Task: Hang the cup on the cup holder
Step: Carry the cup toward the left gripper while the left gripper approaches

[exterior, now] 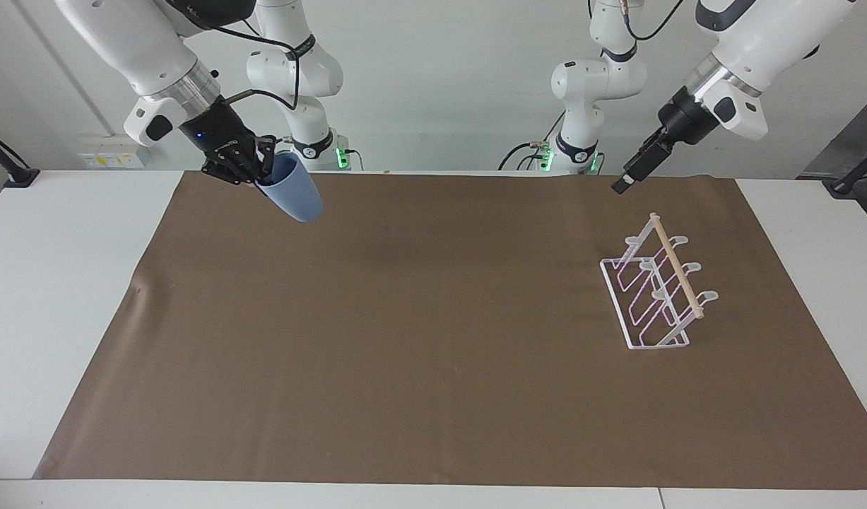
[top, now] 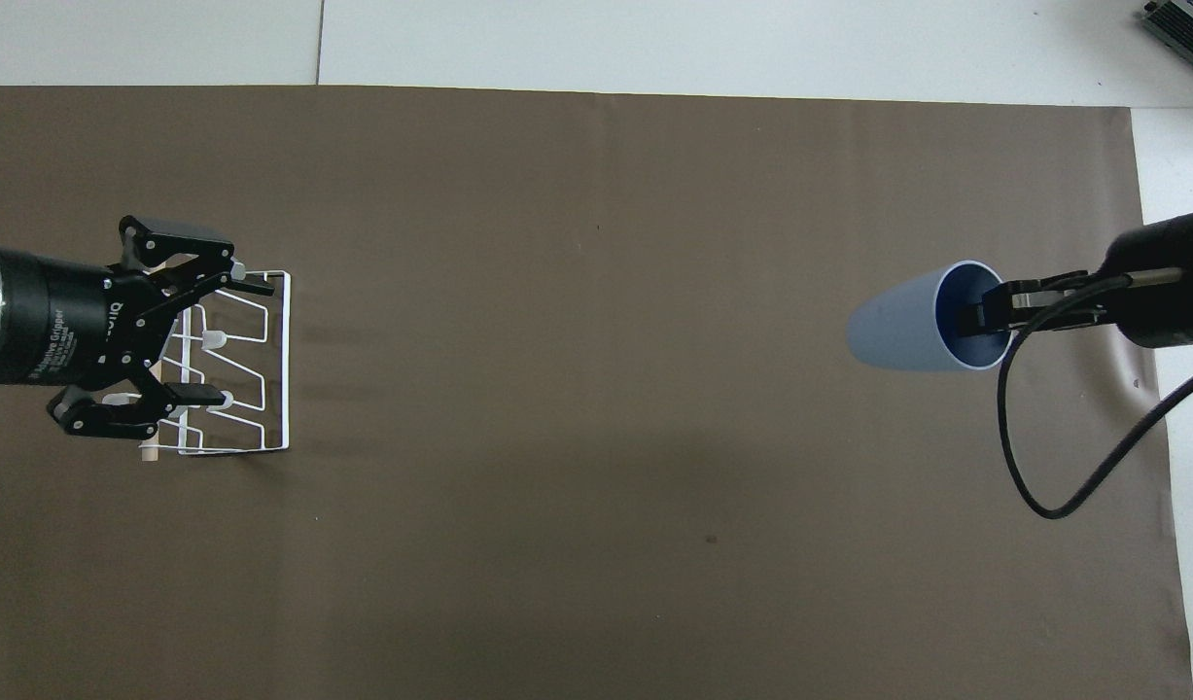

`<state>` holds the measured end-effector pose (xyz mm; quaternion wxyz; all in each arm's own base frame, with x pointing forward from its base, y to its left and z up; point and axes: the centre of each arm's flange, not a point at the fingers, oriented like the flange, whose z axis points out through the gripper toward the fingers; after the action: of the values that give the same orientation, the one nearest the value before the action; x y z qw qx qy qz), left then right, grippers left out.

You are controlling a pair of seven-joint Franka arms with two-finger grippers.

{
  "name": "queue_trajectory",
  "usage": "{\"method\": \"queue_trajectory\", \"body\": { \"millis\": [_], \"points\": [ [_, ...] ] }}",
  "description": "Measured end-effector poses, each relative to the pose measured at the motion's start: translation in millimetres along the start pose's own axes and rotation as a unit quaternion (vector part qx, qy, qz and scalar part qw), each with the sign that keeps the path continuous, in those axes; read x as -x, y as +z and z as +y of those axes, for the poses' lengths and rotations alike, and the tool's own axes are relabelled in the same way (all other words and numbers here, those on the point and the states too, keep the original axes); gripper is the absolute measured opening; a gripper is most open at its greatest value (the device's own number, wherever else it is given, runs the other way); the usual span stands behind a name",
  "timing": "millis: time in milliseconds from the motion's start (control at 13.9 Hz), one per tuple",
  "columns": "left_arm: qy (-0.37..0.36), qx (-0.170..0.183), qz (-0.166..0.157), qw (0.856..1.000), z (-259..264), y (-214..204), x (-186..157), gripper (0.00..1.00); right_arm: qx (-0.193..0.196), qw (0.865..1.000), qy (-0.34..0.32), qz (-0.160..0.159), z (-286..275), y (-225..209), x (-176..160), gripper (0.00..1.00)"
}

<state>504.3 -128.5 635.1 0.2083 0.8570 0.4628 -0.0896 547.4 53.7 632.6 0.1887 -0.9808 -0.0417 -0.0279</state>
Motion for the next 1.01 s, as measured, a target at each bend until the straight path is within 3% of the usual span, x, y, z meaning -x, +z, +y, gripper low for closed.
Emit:
{"method": "queue_trajectory", "body": {
  "millis": [216, 504, 720, 1009],
  "points": [
    [-0.088, 0.038, -0.054, 0.994, 1.5, 2.7, 6.1, 1.0, -0.043, 0.999, -0.013, 0.02, -28.0, 3.5, -4.9, 0.05],
    [-0.169, 0.086, -0.141, 0.972, -10.8, -5.0, -20.5, 1.0, -0.122, 0.992, 0.002, 0.025, -51.6, 4.4, -6.6, 0.05],
    [-0.206, 0.106, -0.191, 0.954, -16.2, -3.4, -28.0, 1.0, -0.158, 0.987, 0.001, 0.023, -77.7, 9.2, -5.6, 0.05],
    [-0.229, 0.116, -0.247, 0.934, -16.1, 5.5, -18.6, 1.0, -0.193, 0.98, 0.029, 0.043, -130.4, 21.8, -6.3, 0.05]
  ]
}}
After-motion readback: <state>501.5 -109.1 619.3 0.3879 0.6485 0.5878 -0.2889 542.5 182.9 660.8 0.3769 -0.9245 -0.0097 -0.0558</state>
